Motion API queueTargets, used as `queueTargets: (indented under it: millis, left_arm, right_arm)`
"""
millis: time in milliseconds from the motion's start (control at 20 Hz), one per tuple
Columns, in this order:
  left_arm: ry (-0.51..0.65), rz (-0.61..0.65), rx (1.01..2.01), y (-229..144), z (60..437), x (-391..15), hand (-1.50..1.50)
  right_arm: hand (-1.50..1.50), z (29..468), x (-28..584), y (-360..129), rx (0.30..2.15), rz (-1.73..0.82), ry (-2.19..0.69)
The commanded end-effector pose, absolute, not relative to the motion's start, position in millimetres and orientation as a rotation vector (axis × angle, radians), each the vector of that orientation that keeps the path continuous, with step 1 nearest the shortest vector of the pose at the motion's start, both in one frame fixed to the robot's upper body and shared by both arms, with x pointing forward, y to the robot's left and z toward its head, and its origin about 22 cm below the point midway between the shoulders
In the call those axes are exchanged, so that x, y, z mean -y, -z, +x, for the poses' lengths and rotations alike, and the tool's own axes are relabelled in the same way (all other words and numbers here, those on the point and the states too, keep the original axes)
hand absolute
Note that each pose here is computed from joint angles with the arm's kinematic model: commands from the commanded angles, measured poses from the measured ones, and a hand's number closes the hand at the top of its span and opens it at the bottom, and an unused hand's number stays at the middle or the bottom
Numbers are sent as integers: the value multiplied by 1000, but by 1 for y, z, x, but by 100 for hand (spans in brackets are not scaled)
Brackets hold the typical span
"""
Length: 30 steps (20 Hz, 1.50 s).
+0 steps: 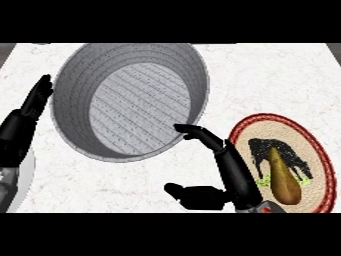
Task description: Pick the pear from the placemat and place it in the basket
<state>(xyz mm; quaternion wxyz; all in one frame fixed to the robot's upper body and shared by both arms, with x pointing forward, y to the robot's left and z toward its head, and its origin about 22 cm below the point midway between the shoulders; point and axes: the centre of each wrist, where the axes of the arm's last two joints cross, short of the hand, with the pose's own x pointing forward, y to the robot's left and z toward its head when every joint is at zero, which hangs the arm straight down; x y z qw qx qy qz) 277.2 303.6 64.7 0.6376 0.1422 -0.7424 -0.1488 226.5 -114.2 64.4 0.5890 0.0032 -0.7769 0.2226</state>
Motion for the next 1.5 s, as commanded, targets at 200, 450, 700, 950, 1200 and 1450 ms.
queueTargets:
  millis: [200,450,700,950,1200,1450]
  left_arm:
    - [355,320,1679,-65,277,-304,0]
    - [373,311,1696,-63,277,-298,0]
    - [386,292,1701,-73,280,-295,0]
    - [381,307,1709,-74,284,-301,0]
    - [375,320,1729,-66,276,-280,0]
    - [375,308,1738,-81,288,-291,0]
  right_arm:
    - [-150,266,164,-113,1599,-730,-970]
    - [-150,263,170,-139,1243,-821,-1388]
    - [-150,266,161,-179,980,-762,-1580]
    - [-150,270,172,-219,837,-732,-1624]
    - [-150,275,173,-209,758,-711,-1580]
    - [-150,272,175,-196,726,-691,-1603]
